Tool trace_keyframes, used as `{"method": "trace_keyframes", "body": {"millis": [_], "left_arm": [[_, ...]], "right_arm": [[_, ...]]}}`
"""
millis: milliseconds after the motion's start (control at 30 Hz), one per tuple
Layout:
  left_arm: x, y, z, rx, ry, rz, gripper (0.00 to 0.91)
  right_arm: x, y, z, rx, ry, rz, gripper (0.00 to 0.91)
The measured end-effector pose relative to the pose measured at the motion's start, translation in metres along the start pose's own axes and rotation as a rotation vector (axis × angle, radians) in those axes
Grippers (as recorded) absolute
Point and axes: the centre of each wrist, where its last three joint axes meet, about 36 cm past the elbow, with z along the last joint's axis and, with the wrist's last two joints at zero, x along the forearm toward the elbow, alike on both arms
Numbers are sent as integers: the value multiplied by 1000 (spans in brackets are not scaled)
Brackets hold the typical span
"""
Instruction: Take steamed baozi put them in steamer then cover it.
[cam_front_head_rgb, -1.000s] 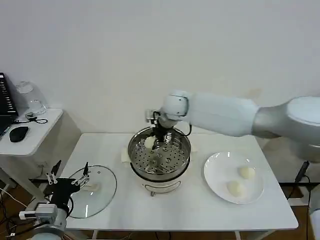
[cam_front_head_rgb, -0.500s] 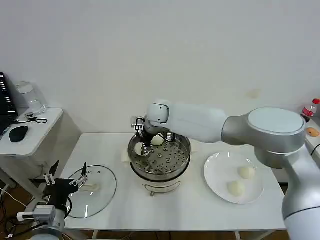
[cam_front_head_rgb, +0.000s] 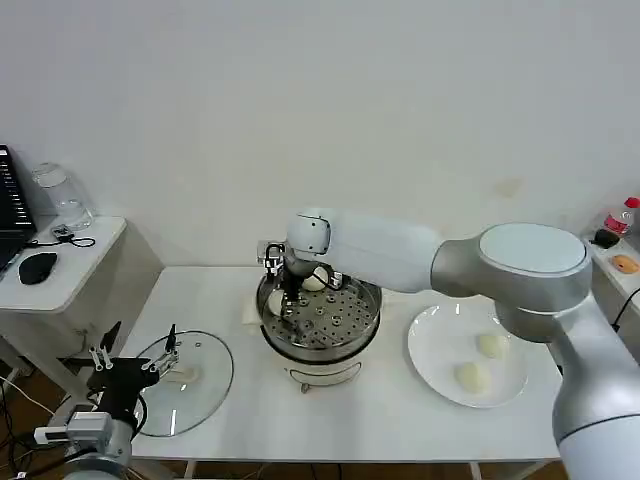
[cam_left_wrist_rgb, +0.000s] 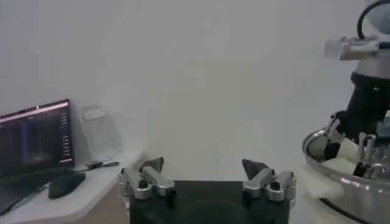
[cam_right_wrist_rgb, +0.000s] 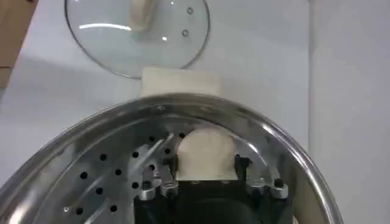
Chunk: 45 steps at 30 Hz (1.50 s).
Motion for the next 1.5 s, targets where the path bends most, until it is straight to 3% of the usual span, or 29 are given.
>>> {"method": "trace_keyframes", "body": {"millis": [233, 433, 600, 800, 1167, 1500], "left_arm": [[-2, -1, -1, -4, -1, 9, 907], [-4, -2, -2, -6, 0, 21, 907], [-3, -1, -1, -6, 12, 33, 907], [-3, -5, -1, -5, 16, 53, 907], [0, -14, 8, -7, 41, 73, 907], [1, -16, 15, -19, 57, 72, 907]], "right_arm": [[47, -4, 18, 12, 3, 47, 907], [100, 5, 52, 36, 22, 89, 907], [144, 24, 103, 52, 66, 112, 907], [171, 62, 182, 59, 109, 112, 907], [162, 141, 304, 19, 118, 93, 907], [123, 196, 363, 3, 174, 16, 907]]}}
